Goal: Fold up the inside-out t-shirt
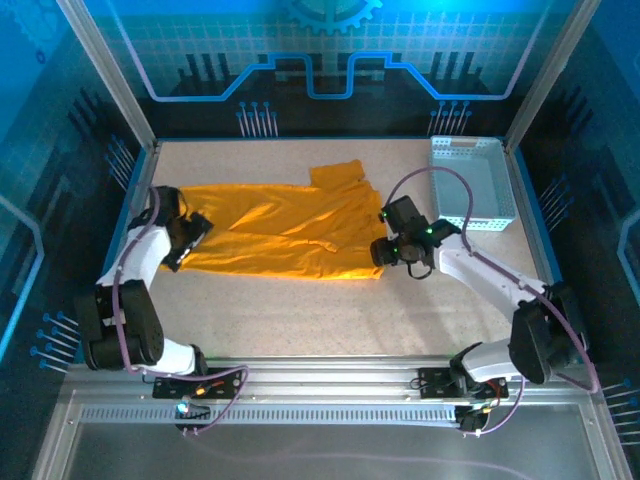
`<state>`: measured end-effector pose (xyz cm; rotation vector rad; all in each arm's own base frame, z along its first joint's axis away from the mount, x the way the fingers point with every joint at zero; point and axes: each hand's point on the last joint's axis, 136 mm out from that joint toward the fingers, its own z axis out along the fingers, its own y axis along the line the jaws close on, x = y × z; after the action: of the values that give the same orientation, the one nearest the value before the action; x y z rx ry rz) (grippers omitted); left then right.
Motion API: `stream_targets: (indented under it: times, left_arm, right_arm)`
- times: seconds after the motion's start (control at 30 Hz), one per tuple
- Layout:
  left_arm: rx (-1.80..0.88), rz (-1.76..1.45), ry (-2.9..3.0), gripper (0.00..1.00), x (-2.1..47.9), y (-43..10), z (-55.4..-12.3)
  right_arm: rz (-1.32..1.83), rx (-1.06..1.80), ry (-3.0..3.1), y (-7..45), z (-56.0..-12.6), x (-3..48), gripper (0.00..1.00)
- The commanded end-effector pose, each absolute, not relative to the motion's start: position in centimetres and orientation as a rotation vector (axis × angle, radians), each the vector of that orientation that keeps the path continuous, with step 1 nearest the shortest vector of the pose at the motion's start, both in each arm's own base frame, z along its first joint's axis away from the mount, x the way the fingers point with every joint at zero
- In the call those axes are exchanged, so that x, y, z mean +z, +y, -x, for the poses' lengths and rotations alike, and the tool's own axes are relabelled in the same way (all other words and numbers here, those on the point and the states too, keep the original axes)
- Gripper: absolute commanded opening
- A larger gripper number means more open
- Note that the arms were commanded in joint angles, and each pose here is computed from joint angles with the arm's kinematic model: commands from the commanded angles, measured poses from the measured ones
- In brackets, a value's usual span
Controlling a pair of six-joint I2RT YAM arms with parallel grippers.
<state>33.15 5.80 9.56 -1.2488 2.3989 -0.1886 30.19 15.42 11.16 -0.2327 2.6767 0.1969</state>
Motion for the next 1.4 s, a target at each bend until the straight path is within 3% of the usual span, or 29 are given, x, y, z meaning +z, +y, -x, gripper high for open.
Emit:
stream_targets:
  times: [0.0, 0.23, 0.47, 0.83, 1.03, 1.17, 1.37]
  left_arm:
    - [-0.169, 1.159, 2.464, 0.99, 9.8, 3.6, -33.3]
    - [-0.315, 1.17, 2.615, 0.99, 4.2, 0.6, -34.4]
    - [-0.326, 1.163, 2.693, 0.99, 1.3, -1.0, -32.7]
    - [-0.286, 1.299, 2.626, 0.99, -0.1, -1.7, -25.8]
    - [-0.246, 1.253, 2.652, 0.99, 0.4, -4.3, -22.5]
    - [-0.207, 1.283, 2.539, 0.99, 2.9, -2.9, -21.5]
    - [-0.21, 1.105, 2.38, 0.99, 12.6, -0.2, -30.3]
  right_arm:
    - [0.128, 0.39, 2.641, 17.3, -33.5, 11.9, 0.5]
    - [0.189, 0.476, 2.726, 22.3, -38.0, 9.5, 0.5]
    - [0.132, 0.439, 2.857, 23.0, -37.6, 4.5, 0.49]
    - [-0.223, 0.315, 2.937, 14.2, -33.6, 0.9, 0.49]
    - [-0.307, 0.29, 2.888, 11.1, -31.9, 2.6, 0.49]
    - [-0.289, 0.302, 2.779, 10.3, -32.5, 6.5, 0.51]
    - [-0.057, 0.394, 2.596, 13.5, -38.2, 14.5, 0.53]
